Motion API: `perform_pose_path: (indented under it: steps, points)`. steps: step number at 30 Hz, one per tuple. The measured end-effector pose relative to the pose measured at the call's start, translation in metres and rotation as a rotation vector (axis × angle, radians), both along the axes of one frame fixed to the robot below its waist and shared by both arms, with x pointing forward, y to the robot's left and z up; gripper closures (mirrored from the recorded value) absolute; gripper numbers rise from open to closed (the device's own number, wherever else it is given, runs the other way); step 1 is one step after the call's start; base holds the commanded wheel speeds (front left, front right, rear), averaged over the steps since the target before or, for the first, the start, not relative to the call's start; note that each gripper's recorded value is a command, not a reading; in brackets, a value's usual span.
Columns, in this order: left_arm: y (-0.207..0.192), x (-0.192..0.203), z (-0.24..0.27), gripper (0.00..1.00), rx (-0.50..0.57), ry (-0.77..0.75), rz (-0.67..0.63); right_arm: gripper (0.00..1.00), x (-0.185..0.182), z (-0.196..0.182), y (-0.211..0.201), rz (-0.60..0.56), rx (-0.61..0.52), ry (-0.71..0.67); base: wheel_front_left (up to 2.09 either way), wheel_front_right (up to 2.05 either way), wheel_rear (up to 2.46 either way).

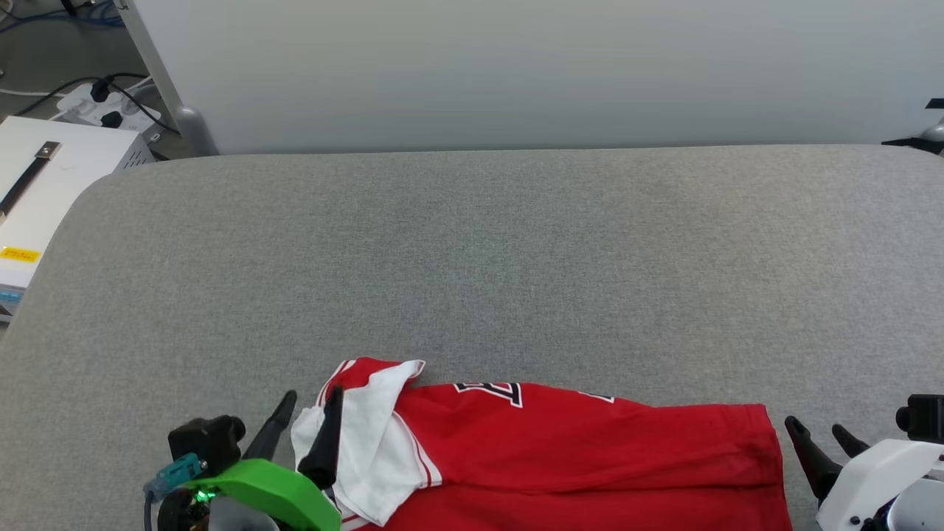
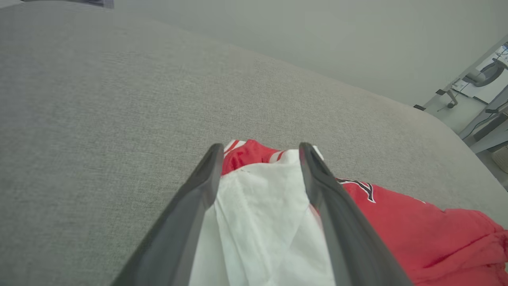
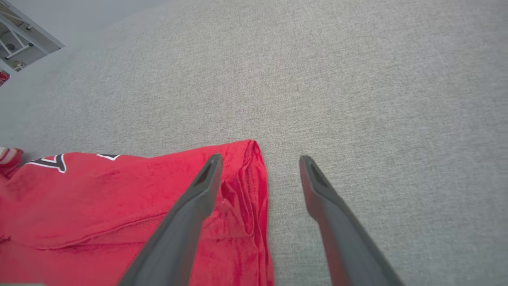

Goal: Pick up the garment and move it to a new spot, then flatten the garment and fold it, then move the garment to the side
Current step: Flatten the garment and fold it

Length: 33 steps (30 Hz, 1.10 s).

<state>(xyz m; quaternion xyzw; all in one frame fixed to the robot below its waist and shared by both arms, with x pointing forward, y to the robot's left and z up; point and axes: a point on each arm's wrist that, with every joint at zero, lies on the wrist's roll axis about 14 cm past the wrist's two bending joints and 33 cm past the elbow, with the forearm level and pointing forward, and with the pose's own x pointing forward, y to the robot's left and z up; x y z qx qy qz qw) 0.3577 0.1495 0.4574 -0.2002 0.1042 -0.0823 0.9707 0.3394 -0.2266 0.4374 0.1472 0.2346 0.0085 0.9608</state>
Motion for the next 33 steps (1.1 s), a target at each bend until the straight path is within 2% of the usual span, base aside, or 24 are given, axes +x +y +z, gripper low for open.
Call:
perform_pose_path:
  steps: [9,16,24,25,26,33]
  points:
    - [0.022,0.02,0.068,0.0,0.128,-0.271,0.095,0.0,-0.004,-0.012,-0.004,0.092,-0.074,0.179,0.0,0.0,0.0]
    - [0.025,0.023,0.08,0.0,0.159,-0.328,0.118,0.0,-0.005,-0.034,0.003,0.138,-0.079,0.288,0.0,0.0,0.0]
    - [0.024,0.026,0.067,0.0,0.161,-0.297,0.128,0.0,-0.014,-0.075,0.034,0.225,-0.01,0.464,0.0,0.0,0.0]
    - [0.025,0.026,0.062,0.0,0.167,-0.286,0.128,0.75,-0.017,-0.083,0.042,0.25,0.01,0.51,0.0,0.0,0.0]
    - [0.025,0.026,0.062,0.0,0.163,-0.286,0.129,1.0,-0.016,-0.083,0.044,0.257,0.014,0.516,0.0,0.0,0.0]
    - [0.023,0.025,0.067,0.0,0.17,-0.303,0.121,1.0,-0.014,-0.072,0.053,0.265,0.066,0.496,0.0,0.0,0.0]
